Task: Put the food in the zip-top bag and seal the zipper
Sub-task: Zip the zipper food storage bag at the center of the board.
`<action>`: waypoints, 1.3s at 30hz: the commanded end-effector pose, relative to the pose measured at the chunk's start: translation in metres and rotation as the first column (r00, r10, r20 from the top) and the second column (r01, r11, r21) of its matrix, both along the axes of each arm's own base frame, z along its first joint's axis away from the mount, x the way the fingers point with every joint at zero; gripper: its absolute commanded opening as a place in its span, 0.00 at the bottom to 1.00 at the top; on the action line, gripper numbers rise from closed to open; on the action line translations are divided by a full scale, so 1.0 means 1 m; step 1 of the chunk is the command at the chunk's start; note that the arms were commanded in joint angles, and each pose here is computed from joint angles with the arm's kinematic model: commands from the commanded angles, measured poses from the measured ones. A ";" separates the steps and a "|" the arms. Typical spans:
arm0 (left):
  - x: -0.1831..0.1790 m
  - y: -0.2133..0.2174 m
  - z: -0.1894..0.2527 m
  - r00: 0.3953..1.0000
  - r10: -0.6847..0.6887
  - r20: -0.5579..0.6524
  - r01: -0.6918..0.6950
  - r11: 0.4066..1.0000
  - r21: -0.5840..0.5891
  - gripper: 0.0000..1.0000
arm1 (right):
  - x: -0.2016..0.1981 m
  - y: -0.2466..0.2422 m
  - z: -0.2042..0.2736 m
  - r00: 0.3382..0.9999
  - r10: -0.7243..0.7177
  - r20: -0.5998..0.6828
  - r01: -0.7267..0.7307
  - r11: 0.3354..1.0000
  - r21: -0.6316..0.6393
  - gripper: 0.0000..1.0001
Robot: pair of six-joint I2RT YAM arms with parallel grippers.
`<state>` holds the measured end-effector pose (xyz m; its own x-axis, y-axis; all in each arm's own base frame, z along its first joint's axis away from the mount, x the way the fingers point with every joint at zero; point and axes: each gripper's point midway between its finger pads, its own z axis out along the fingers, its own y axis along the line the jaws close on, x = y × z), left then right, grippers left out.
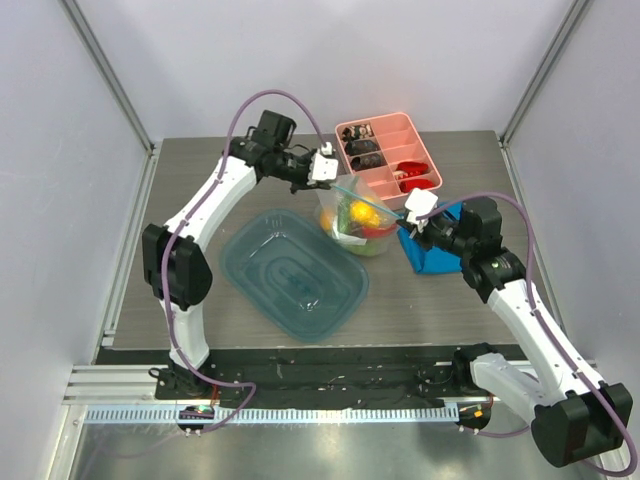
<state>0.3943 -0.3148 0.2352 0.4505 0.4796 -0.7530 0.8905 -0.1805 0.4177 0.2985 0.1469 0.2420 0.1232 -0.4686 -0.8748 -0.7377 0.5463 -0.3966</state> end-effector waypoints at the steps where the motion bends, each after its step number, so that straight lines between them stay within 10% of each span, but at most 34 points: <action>1: 0.060 0.060 0.012 0.972 0.184 0.148 -0.196 0.978 0.073 0.00 | 0.000 -0.015 0.007 0.998 -0.053 0.034 0.053 0.999 -0.010 0.01; 19: 0.101 0.127 0.018 0.919 0.337 0.206 -0.361 0.928 0.091 0.01 | 0.009 -0.013 0.003 0.999 -0.036 0.029 0.036 0.999 -0.012 0.01; 23: 0.075 0.108 0.031 0.946 0.285 0.154 -0.296 0.954 0.049 0.59 | 0.012 -0.004 0.007 1.000 0.003 0.022 -0.003 1.000 0.014 0.01; 26: 0.052 0.080 0.035 0.962 0.230 0.149 -0.240 0.969 0.051 0.72 | 0.016 0.002 0.007 1.000 0.025 0.012 -0.025 0.999 0.029 0.01; 39: -0.022 -0.017 0.004 1.000 -0.007 -0.007 0.008 0.993 0.116 0.73 | 0.022 0.010 0.012 0.998 0.065 0.020 -0.065 0.998 0.025 0.01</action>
<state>0.3860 -0.3224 0.2378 0.4597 0.5744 -0.6773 0.8806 -0.1959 0.4315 0.3117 0.1497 0.2195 0.0674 -0.4598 -0.8855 -0.7865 0.5216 -0.3307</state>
